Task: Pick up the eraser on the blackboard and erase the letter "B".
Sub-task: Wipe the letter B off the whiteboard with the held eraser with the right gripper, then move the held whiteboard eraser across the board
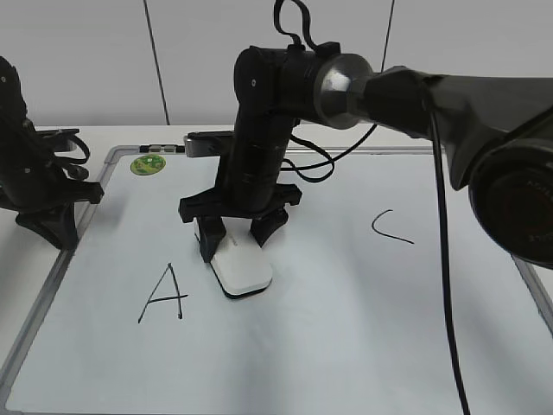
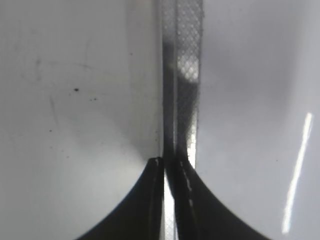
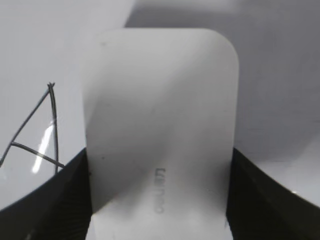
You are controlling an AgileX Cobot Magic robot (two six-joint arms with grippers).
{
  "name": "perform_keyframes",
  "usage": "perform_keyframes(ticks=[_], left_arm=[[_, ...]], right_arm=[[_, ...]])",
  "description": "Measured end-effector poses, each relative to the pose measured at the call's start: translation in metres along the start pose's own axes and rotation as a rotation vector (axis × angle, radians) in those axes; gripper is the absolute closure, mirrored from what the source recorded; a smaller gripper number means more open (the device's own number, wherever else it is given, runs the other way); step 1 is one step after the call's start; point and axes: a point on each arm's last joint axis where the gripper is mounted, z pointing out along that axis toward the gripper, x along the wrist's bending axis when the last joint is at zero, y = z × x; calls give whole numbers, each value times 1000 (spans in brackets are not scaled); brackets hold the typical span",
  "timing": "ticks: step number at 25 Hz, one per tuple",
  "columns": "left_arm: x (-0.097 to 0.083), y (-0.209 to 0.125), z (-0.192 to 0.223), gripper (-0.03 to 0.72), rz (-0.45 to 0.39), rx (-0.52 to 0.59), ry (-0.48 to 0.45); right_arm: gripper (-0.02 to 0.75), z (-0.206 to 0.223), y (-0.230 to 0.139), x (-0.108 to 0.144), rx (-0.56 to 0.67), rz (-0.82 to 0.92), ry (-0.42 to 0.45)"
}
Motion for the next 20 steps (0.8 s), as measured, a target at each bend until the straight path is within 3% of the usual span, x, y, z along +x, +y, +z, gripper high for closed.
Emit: perform_keyframes(ticks=[5,11,17,20], left_arm=[[0,0,0,662,0,0,0],[0,0,0,662,-1,0,-2],[0,0,0,662,-1,-2,-2],[0,0,0,662,-1,-2,-2]], right_arm=[[222,-9,-1,7,-17,-14,12],[222,-86,-2,4,-183,-42,-138],[222,-145,-10,-42,-287,60,-232],[222,-163,-24,-80,-281,148,-261]])
